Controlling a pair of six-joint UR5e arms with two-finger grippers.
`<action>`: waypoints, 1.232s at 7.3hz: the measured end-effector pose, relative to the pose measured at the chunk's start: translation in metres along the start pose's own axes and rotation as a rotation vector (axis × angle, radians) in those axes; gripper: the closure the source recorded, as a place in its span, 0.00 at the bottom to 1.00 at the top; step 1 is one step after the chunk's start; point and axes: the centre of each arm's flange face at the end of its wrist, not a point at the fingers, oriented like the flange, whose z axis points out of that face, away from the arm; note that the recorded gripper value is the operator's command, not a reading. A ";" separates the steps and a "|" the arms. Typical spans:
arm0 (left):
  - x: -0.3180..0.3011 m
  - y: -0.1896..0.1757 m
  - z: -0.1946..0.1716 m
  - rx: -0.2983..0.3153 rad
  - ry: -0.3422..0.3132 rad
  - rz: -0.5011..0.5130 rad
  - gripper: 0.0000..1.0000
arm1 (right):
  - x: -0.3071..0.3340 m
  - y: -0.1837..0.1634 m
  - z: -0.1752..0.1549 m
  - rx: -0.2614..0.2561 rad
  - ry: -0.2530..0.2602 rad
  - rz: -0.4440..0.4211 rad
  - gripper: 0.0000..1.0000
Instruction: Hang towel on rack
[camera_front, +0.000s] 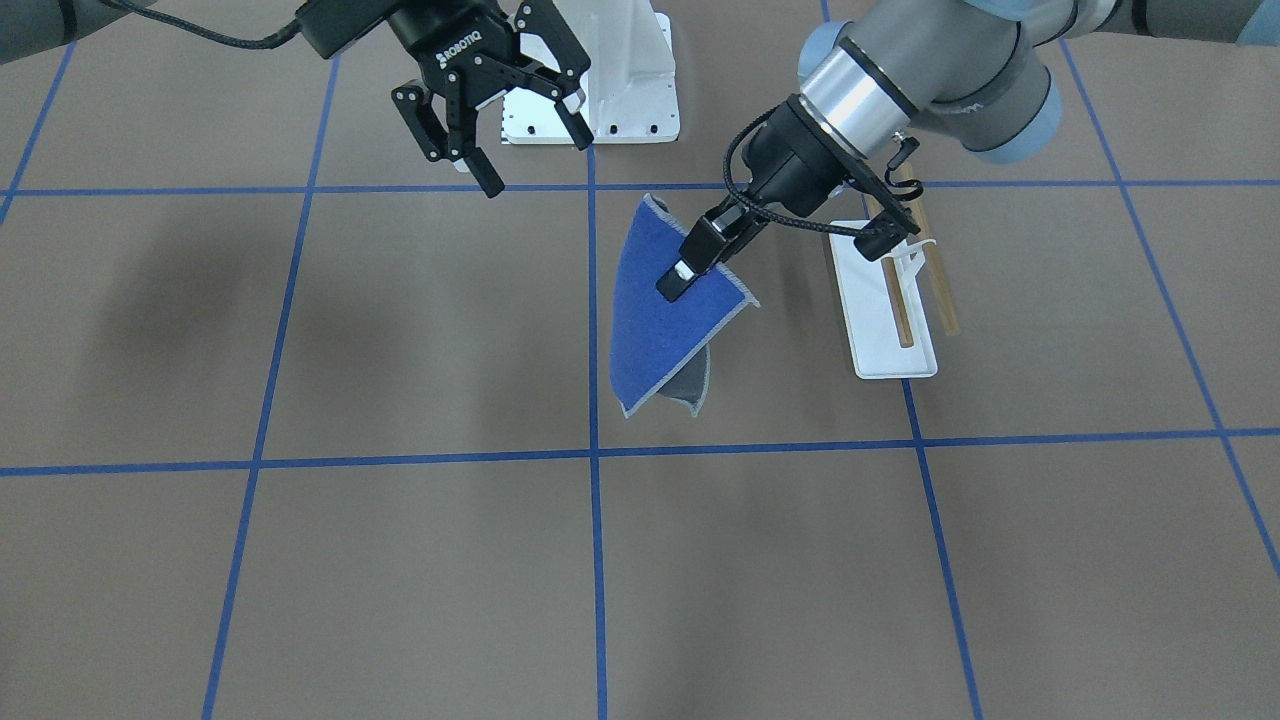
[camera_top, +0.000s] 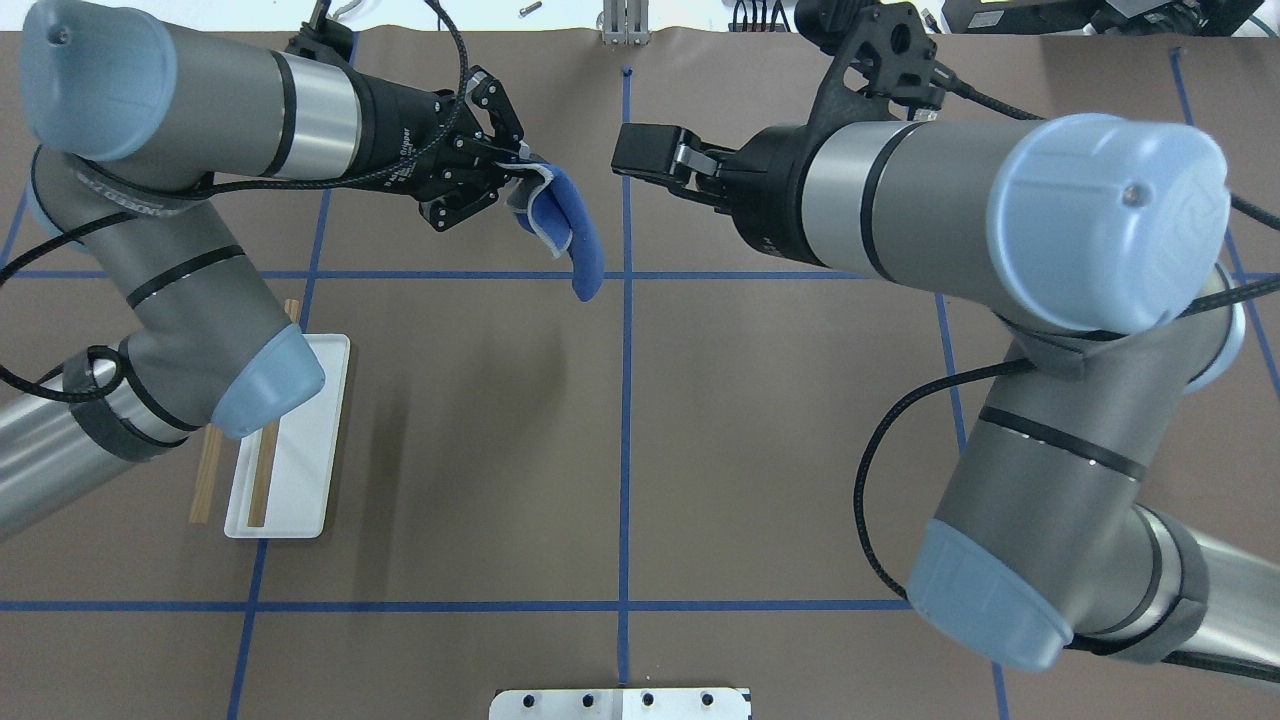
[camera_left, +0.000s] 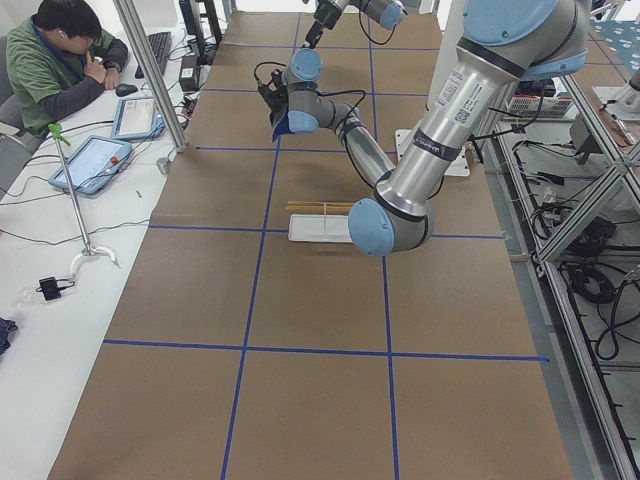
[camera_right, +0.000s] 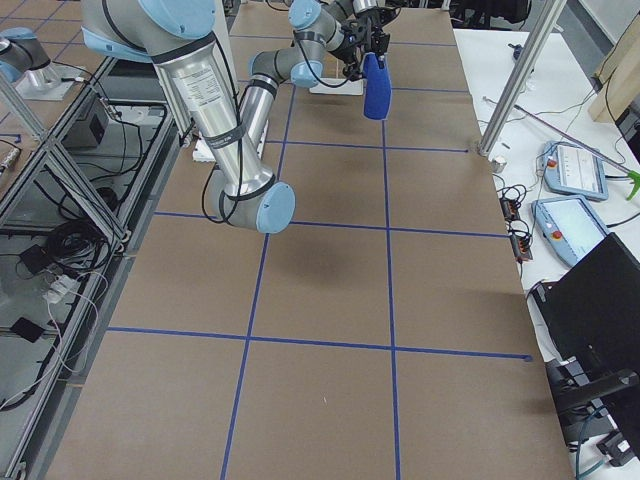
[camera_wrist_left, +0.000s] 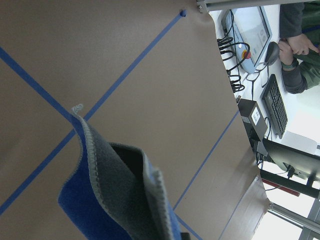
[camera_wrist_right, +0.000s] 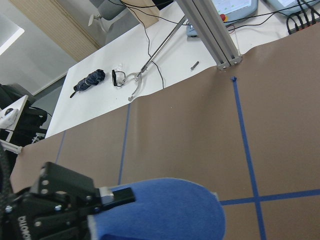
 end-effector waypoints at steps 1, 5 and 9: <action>-0.006 -0.014 -0.020 -0.016 -0.022 0.026 1.00 | 0.017 -0.017 -0.002 -0.039 0.063 -0.024 0.00; -0.075 -0.070 -0.078 -0.055 -0.147 0.273 1.00 | 0.118 -0.085 0.026 -0.188 0.410 -0.255 0.00; -0.171 -0.118 -0.102 -0.069 -0.286 0.620 1.00 | 0.243 -0.167 0.005 -0.370 0.490 -0.374 0.00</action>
